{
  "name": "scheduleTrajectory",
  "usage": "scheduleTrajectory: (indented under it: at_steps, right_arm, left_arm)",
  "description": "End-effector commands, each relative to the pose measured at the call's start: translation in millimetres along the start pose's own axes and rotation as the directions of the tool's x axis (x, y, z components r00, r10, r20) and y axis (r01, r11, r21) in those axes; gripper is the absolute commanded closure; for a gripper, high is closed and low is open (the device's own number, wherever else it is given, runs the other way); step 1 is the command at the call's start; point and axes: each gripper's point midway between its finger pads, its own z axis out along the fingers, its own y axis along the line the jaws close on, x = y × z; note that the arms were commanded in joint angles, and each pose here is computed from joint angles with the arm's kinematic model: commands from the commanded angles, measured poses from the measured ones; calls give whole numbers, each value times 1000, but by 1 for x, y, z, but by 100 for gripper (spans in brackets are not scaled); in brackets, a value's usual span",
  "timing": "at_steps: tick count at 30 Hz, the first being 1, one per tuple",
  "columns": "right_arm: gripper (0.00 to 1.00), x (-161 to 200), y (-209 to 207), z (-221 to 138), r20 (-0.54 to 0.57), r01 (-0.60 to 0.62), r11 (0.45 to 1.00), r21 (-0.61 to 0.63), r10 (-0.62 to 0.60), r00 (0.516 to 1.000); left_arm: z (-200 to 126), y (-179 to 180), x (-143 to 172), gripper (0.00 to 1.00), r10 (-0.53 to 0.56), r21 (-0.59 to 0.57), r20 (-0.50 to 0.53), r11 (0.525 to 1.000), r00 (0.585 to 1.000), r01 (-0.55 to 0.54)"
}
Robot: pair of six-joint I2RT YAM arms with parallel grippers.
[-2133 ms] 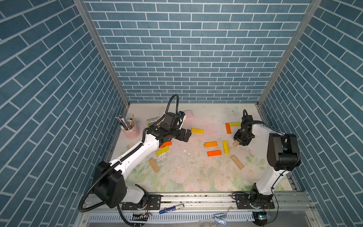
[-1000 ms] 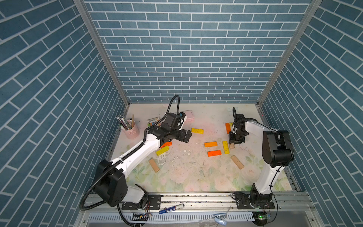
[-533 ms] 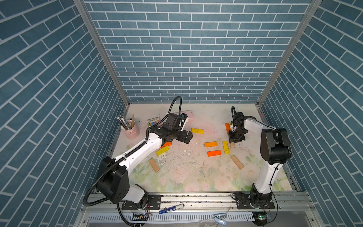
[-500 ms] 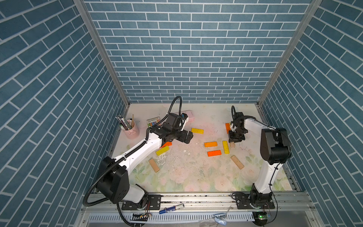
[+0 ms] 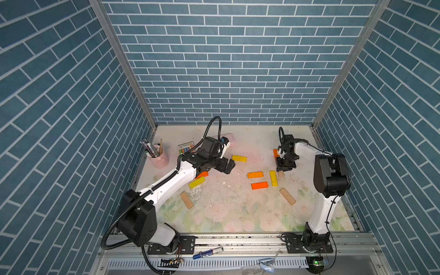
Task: Assemble the number 6 with building blocks
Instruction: Assemble the building block at the center of the board.
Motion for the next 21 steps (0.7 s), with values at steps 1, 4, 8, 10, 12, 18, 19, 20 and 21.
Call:
scheduleTrajectory:
  at_steps: [1, 4, 8, 10, 12, 18, 19, 20, 21]
  right_arm:
    - [73, 6, 1, 11, -54, 42, 999, 10, -41, 998]
    - [73, 5, 0, 13, -57, 42, 999, 12, -41, 998]
    - [73, 2, 0, 14, -56, 36, 999, 13, -36, 998]
    - [73, 1, 0, 14, -55, 37, 999, 16, -36, 998]
    - [73, 1, -1, 15, -58, 35, 999, 17, -34, 998]
    - [73, 2, -1, 17, -66, 38, 999, 18, -37, 997]
    - [73, 2, -1, 17, -67, 39, 999, 18, -37, 997]
    - [73, 2, -1, 18, -69, 39, 999, 18, -38, 997]
    - [73, 2, -1, 18, -71, 40, 999, 18, -39, 997]
  left_arm:
    - [7, -3, 4, 1, 8, 15, -18, 1000, 1000, -8]
    - [6, -3, 4, 1, 8, 16, -17, 1000, 1000, -8]
    - [8, -4, 5, 1, 9, 17, -22, 1000, 1000, -9]
    - [8, -4, 5, 1, 8, 17, -24, 1000, 1000, -7]
    - [9, -3, 6, 1, 7, 15, -28, 1000, 1000, -6]
    - [10, -3, 7, 1, 5, 17, -31, 1000, 999, -5]
    - [10, -4, 6, 1, 6, 19, -31, 1000, 1000, -6]
    - [10, -4, 7, 1, 5, 19, -32, 1000, 999, -5]
    - [10, -4, 6, 1, 6, 19, -29, 1000, 1000, -5]
